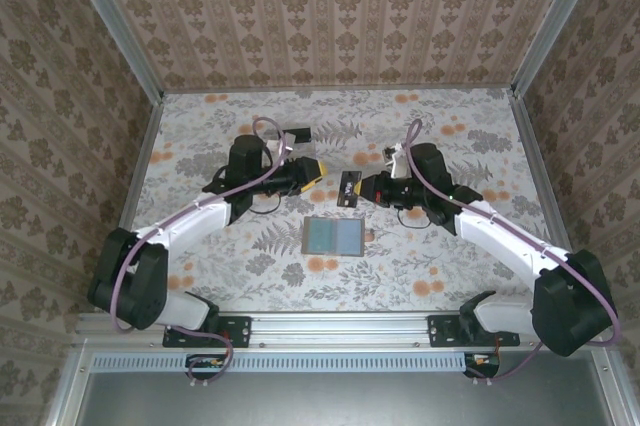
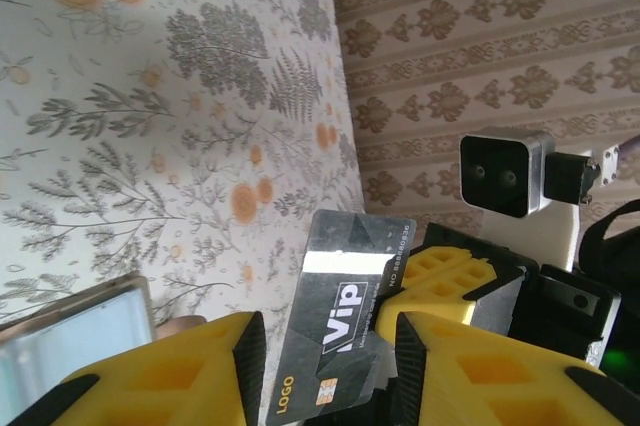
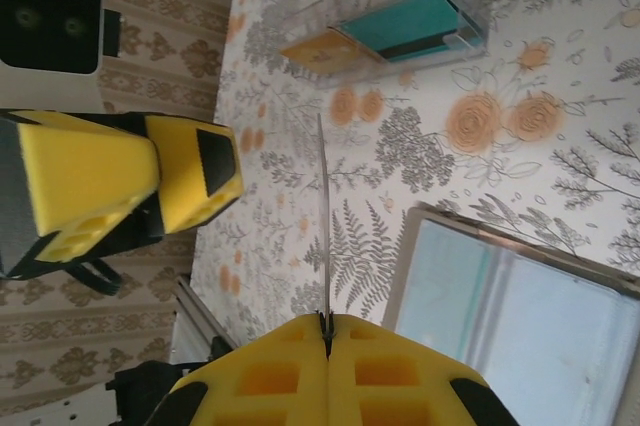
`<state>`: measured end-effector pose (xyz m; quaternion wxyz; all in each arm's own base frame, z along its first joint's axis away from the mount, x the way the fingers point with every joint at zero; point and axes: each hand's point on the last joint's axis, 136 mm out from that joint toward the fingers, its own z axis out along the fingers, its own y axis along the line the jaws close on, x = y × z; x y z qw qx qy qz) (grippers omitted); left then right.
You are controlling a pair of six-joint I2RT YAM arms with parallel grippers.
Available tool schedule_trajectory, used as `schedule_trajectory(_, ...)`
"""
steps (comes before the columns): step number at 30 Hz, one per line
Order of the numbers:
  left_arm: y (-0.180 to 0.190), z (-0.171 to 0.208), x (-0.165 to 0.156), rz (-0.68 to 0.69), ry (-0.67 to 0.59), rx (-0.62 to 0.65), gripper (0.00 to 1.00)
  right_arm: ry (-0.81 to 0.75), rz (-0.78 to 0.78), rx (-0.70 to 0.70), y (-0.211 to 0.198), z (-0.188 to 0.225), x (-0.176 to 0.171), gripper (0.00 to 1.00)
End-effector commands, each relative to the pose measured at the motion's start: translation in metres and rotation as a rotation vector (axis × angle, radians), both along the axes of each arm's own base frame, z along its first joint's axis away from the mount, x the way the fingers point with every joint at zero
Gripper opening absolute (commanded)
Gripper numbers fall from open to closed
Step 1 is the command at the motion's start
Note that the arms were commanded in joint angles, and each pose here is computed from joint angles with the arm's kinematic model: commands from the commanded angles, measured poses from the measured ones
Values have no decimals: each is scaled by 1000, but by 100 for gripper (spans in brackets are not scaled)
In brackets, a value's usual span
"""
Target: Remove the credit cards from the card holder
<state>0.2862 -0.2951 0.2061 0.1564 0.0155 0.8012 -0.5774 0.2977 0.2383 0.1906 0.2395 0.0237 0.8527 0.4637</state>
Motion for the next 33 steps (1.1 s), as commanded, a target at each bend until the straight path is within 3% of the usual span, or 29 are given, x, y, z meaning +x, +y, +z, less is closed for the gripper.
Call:
schedule_trajectory(1, -6, 9, -6, -56, 6, -65, 41, -63, 37, 106, 12, 35, 7, 0)
schedule_trajectory(19, -15, 9, -16, -109, 10, -68, 37, -67, 77, 230, 26, 49, 19, 0)
schedule_trajectory(23, -15, 14, -18, -115, -1, -79, 32, -55, 75, 237, 26, 44, 19, 0)
schedule_trajectory(28, -15, 18, -18, -115, -9, -85, 18, -47, 74, 234, 26, 39, 18, 0)
schedule_trajectory(33, -14, 25, -19, -112, -30, -92, 2, -32, 73, 222, 25, 32, 17, 12)
